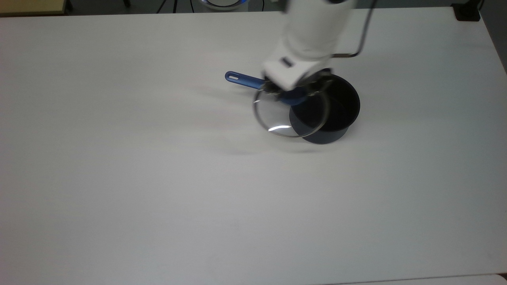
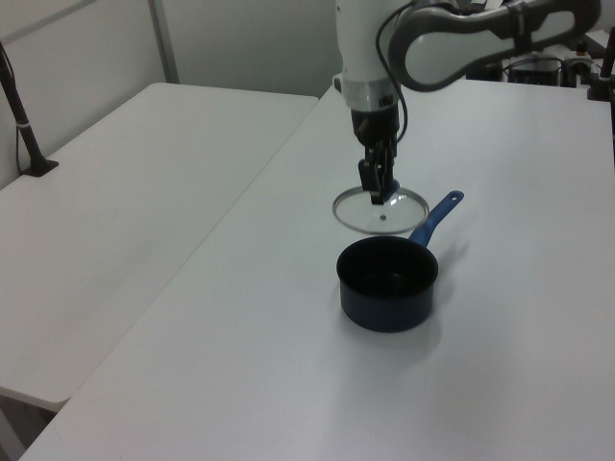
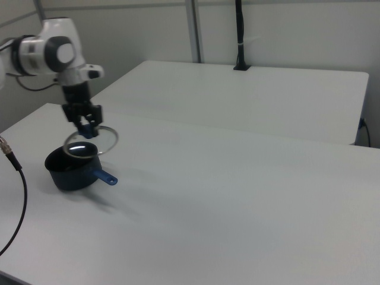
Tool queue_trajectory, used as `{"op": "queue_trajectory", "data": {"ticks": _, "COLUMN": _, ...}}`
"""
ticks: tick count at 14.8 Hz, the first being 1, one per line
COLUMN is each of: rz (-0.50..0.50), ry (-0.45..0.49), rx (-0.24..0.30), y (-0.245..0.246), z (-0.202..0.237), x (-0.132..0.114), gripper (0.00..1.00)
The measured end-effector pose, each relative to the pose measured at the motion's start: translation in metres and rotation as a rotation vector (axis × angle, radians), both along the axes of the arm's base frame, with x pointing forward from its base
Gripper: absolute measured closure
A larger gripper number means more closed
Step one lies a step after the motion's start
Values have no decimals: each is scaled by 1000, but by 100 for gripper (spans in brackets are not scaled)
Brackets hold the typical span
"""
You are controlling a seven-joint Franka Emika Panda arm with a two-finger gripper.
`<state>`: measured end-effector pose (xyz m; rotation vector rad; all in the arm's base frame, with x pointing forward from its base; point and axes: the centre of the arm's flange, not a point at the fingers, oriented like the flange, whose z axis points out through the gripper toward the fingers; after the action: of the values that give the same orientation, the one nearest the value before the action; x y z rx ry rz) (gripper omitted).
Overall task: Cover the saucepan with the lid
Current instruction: 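Carry the lid over the dark saucepan and lower it onto the rim, then settle the lid on the saucepan and open the gripper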
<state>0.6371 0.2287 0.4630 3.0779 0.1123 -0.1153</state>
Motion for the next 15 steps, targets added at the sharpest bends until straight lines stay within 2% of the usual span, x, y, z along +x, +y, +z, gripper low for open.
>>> {"op": "queue_trajectory", "data": {"ticks": 3, "rz": 25, "ry": -1, "rx": -4, "y": 43, "z": -1, "x": -17, "gripper": 41}}
{"op": "queue_trajectory", "data": {"ticks": 6, "rz": 40, "ry": 2, "rx": -9, "y": 66, "z": -5, "x": -27, "gripper": 41}}
{"op": "queue_trajectory", "data": {"ticks": 15, "rz": 63, "ry": 33, "rx": -65, "y": 91, "z": -41, "x": -33, "gripper": 41}}
